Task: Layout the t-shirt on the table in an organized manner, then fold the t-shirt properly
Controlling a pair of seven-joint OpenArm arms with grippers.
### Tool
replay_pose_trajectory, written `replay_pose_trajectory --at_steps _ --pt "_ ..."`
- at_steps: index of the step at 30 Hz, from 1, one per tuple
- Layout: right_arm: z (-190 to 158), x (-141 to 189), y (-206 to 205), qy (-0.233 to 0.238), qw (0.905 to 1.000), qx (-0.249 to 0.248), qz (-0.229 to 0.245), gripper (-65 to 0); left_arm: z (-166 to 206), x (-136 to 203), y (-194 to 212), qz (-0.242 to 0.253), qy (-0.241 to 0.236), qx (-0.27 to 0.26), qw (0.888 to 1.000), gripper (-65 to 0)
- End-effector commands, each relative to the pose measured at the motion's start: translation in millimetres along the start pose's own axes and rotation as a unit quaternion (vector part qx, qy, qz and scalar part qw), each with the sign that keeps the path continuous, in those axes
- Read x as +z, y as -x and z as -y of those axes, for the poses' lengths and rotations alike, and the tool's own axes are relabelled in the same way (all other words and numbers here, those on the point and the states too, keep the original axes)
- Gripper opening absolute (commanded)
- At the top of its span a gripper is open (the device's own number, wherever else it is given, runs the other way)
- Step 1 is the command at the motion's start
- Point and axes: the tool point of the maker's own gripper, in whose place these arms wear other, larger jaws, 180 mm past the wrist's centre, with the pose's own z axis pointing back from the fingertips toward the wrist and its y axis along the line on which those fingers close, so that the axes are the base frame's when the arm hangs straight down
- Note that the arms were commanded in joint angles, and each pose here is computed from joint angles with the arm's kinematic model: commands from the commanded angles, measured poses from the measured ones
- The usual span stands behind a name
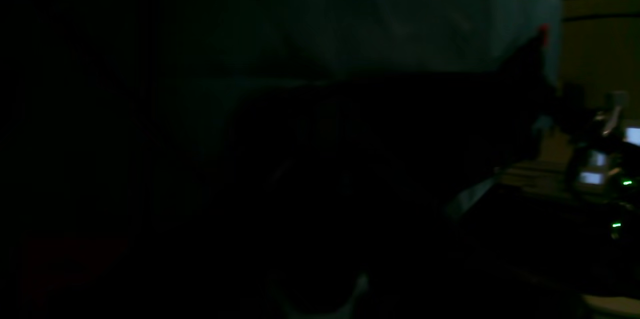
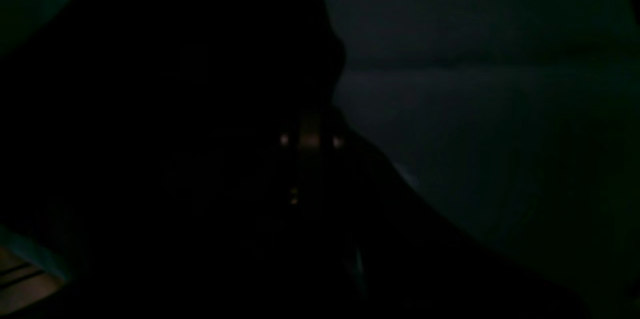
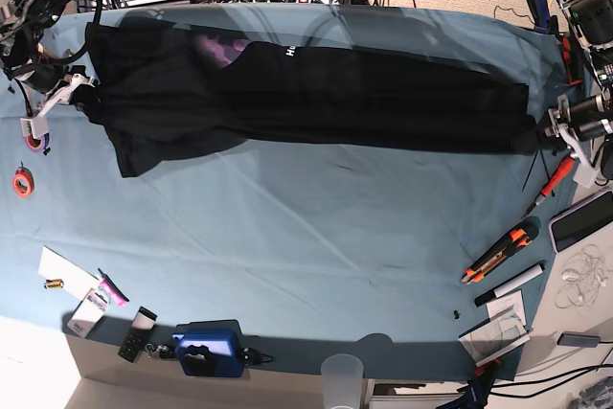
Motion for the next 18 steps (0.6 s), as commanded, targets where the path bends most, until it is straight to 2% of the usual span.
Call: replay_pose_trajectory --at_steps 1,5,6,7,9,11,13,18 --pt "10 10 -16 0.020 0.9995 0.015 0.020 -65.0 -1 13 -19 0.017 -0.011 -0.020 1.000 -65.0" --pt "9 10 -16 0.020 0.9995 0.015 0.018 -65.0 0 13 -19 0.018 -0.010 -0.020 1.000 -65.0" --pt "9 10 -15 0.020 0.9996 0.015 0.017 -65.0 0 13 -19 0.018 -0.010 -0.020 1.000 -62.6" --pt "9 10 -15 0.020 0.9996 0.015 0.016 -65.0 0 13 -19 0.018 -0.010 -0.019 1.000 -56.5" --pt "9 10 -15 0.018 0.9996 0.014 0.017 -55.8 -1 13 -19 0.018 -0.011 -0.015 1.000 -44.3" --pt "5 10 -16 0.007 0.9997 0.012 0.018 -48.5 -2 13 -19 0.019 -0.014 0.006 1.000 -37.1" --pt "-1 10 -17 -0.008 0.9997 0.009 0.021 -46.3 -2 13 -20 0.019 -0.015 0.021 0.999 -35.9" --pt "-5 10 -20 -0.019 0.9993 0.006 0.030 -46.3 9 16 -33 0.044 0.011 0.018 0.999 -35.9"
